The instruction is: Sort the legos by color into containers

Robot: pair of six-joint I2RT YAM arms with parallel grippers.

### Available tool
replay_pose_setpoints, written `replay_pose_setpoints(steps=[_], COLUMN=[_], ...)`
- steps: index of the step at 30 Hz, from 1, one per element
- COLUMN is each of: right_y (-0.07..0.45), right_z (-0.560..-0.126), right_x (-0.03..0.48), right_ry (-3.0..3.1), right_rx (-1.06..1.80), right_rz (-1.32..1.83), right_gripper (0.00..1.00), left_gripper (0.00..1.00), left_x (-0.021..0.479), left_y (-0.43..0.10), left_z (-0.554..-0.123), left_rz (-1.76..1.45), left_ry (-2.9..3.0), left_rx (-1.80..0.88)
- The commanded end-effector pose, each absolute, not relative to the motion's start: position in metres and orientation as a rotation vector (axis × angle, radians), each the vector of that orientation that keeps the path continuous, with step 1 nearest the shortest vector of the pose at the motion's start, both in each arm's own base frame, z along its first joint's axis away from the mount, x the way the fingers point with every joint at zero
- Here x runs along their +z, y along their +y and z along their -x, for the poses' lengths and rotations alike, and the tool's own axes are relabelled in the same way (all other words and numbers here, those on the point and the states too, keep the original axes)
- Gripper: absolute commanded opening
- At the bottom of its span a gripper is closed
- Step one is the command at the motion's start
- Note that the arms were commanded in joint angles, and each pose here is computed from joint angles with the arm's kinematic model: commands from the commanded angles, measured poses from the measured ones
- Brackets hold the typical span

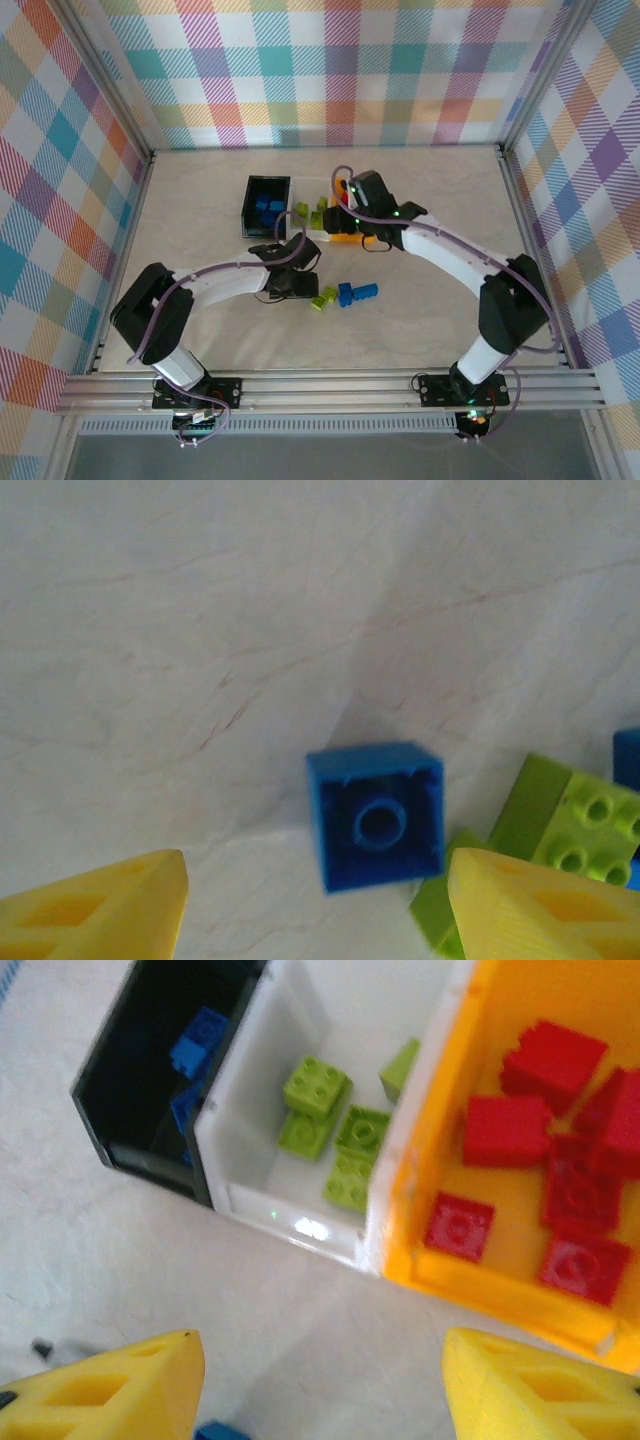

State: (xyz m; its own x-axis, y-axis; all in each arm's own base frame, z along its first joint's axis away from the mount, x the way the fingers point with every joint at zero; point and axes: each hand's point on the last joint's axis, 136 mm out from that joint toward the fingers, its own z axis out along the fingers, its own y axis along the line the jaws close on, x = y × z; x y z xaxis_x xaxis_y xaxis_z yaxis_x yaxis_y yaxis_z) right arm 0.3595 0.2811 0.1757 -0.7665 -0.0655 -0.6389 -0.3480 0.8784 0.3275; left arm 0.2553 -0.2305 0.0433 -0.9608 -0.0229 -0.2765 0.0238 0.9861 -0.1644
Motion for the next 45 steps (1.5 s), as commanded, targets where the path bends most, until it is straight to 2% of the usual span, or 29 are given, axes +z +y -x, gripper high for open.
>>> replay_pose_setpoints(steps=[1,7,10,17,24,31,38,43,45], right_y=[0.276,0.256,0.250,0.244,0.244,0.241,0.236,0.232,0.232], right_z=[-0.347,-0.330,-0.327,-0.325,-0.321,-0.320,-0.315,-0.305,-0.299], right_x=[0.181,0.175,0.174,0.176,0.172,0.170,0.167,0.167,0.167], right_ry=[2.363,2.368,2.367,2.356,2.367,2.371,2.381,2.393,2.402], right_rx=[0.616,0.590,0.586,0.580,0.601,0.595,0.585,0.601,0.616], right_rz=[0.272,0.250,0.233,0.217,0.207,0.194,0.184,0.190,0.202], right_gripper=[0.64,0.64,0.64,0.65,0.65,0.66,0.68,0.70,0.71], left_gripper=[0.68,0.57,0.46,0.30,0.27,0.29,0.29,0.29,0.34], left_x=[0.045,0.022,0.015,0.042,0.085,0.137,0.138,0.118,0.110], left_y=[-0.245,-0.244,-0.241,-0.224,-0.185,-0.145,-0.124,-0.123,-0.124], left_z=[-0.267,-0.266,-0.263,-0.264,-0.289,-0.367,-0.444,-0.479,-0.486], left_rz=[-0.004,-0.015,-0.013,0.046,0.172,0.350,0.460,0.486,0.493], left_ry=[2.823,2.874,2.892,2.827,2.722,2.560,2.500,2.539,2.559], left_rx=[-0.271,-0.193,-0.160,-0.116,-0.096,-0.061,0.034,0.081,0.091])
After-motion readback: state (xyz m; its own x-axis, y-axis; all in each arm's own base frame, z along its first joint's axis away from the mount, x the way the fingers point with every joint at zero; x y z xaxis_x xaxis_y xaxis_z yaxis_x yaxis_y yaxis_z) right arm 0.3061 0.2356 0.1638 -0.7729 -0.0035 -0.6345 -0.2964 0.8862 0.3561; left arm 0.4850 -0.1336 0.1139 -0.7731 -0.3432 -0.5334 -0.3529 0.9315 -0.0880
